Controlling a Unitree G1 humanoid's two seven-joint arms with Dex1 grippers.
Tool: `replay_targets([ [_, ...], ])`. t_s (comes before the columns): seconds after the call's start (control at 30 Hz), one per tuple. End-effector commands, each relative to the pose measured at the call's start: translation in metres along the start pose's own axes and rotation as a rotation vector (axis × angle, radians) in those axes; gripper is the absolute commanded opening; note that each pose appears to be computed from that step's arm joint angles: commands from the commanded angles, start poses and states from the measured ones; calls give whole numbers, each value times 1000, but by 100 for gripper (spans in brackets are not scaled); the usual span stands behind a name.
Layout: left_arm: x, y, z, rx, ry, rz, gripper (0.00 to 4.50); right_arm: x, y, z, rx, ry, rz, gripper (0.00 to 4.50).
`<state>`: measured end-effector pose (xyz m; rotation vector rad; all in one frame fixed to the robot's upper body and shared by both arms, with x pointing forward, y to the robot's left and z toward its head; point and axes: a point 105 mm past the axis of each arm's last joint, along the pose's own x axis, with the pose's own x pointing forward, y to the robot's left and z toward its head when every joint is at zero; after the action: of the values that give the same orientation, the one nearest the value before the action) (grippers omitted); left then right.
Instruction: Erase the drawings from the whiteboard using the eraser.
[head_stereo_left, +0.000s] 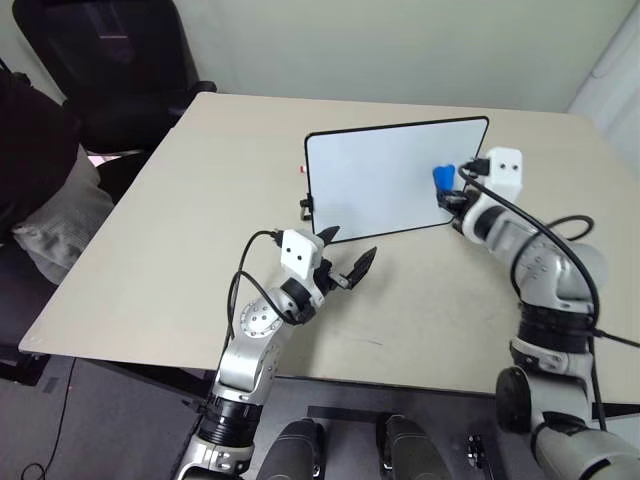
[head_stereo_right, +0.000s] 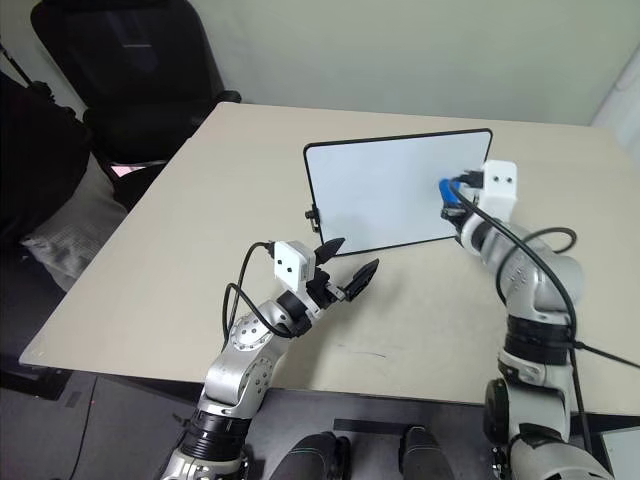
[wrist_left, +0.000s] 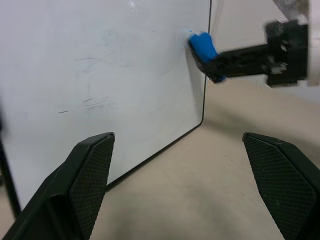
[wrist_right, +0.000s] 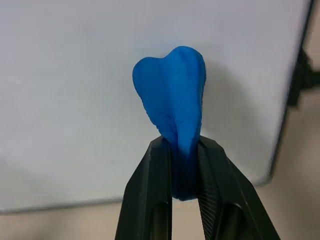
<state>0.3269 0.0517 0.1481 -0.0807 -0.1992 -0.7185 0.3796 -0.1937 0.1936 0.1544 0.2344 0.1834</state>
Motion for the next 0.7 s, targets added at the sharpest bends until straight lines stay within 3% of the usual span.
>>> replay_targets([
  [0.03,2,-7,12,20,-47,-20,450,-30,-21,16,-14,-35,-62,36],
  [0.4,7,-6,6,-3,-38,-20,450,-76,-54,-45,-83,302,-113,36],
  [0.57,9,-4,5,-5,-38,-27,450,-81,-53,-54,-89,308,-96,195],
  [0.7,11,-4,5,-4,-37,-32,450,-84,-62,-44,-138,208,-129,324],
])
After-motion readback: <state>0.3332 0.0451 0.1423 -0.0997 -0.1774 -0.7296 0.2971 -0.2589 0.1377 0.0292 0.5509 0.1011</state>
